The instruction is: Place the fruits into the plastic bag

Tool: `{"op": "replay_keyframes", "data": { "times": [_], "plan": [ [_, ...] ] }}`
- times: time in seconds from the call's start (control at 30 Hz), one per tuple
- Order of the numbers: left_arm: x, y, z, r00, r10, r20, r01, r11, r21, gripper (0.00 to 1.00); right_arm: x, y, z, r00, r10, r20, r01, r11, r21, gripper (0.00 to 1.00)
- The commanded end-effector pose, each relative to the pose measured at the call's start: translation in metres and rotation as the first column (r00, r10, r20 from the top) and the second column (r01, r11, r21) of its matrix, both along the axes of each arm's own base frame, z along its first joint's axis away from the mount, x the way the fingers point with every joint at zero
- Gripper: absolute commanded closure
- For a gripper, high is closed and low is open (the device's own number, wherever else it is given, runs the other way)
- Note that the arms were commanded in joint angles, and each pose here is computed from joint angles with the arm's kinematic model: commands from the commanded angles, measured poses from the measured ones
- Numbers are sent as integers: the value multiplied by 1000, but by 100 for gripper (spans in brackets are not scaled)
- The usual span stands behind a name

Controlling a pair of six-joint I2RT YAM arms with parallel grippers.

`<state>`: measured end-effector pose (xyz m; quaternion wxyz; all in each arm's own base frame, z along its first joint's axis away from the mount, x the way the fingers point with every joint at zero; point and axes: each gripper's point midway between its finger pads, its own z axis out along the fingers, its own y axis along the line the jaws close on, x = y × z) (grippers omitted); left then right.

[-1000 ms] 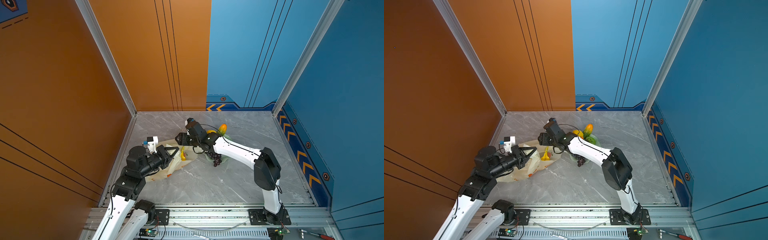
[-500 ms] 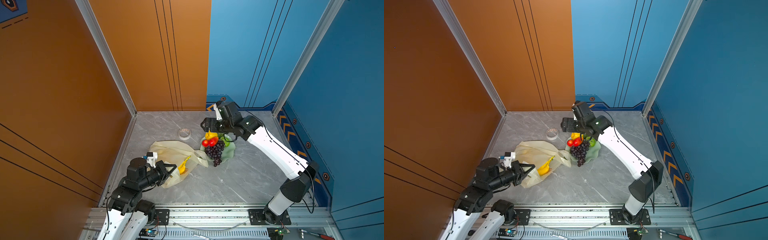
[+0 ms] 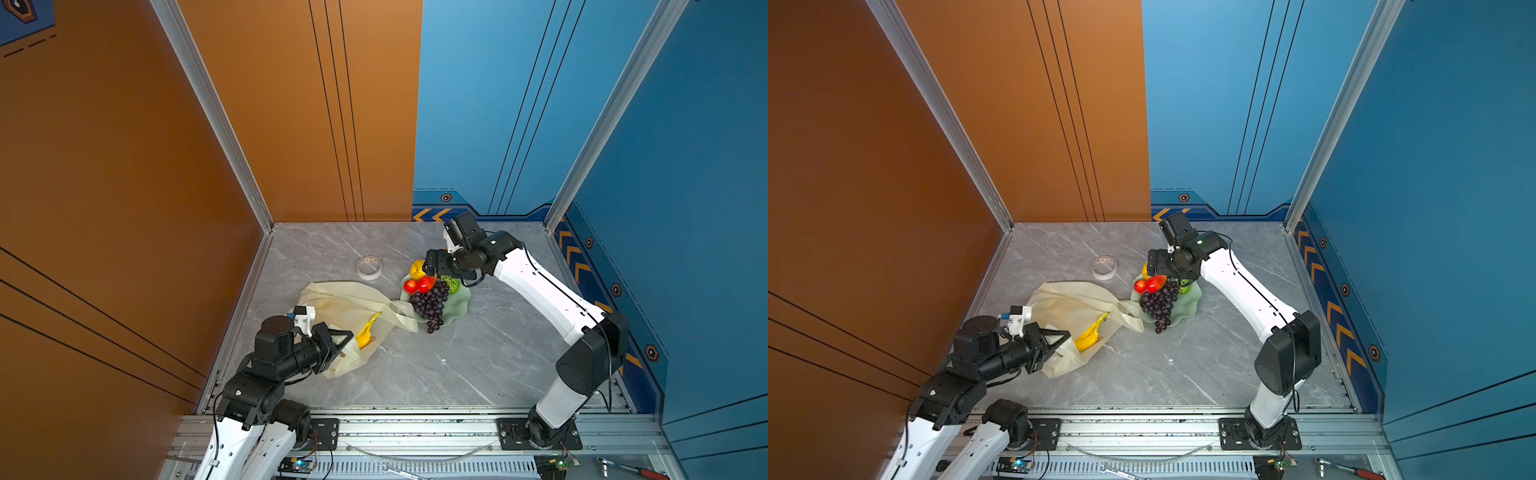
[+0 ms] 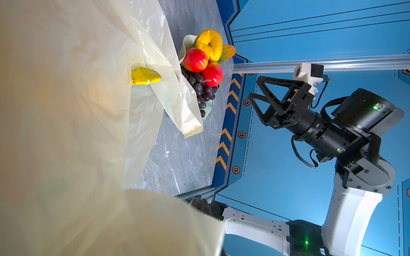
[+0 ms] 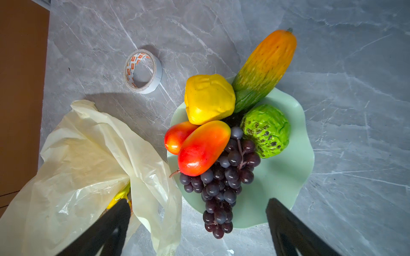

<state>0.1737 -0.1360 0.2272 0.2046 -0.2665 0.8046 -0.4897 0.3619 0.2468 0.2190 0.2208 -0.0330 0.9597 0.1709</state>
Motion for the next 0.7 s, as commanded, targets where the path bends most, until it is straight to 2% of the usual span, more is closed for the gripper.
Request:
{"op": "replay_keyframes", "data": {
  "times": [0.0, 0.07, 0.13, 0.17, 0.27, 0.37, 0.57, 0.67],
  "plan": [
    [-3, 1, -11, 1000, -3, -19, 4, 1000, 16, 100, -28, 38, 0, 981, 192, -24, -191, 981, 37, 7],
    [-5, 3, -12, 1000, 1, -24, 0, 1000, 19, 100, -53, 57, 0, 935, 353, -25, -353, 935, 22, 7],
    [-7, 4, -13, 1000, 7, -25, -7, 1000, 22, 100, -90, 77, -6, 836, 548, -23, -549, 834, -56, 7],
    [-7, 4, -13, 1000, 12, -24, -12, 1000, 21, 100, -108, 81, -15, 771, 636, -41, -636, 766, -94, 7],
    [-6, 5, -14, 1000, 15, -27, -14, 1000, 22, 100, -132, 85, -39, 635, 766, -100, -764, 603, -230, 7],
    [-7, 4, -11, 1000, 12, -23, -12, 1000, 20, 100, -125, 85, -61, 603, 784, -146, -777, 537, -327, 7],
    [-10, 7, -6, 1000, 22, -15, -22, 1000, 19, 100, -98, 97, -89, 615, 770, -172, -747, 498, -441, 11],
    [-12, 9, -3, 1000, 30, -9, -30, 999, 23, 100, -83, 108, -87, 621, 771, -145, -729, 499, -468, 14]
  ]
}}
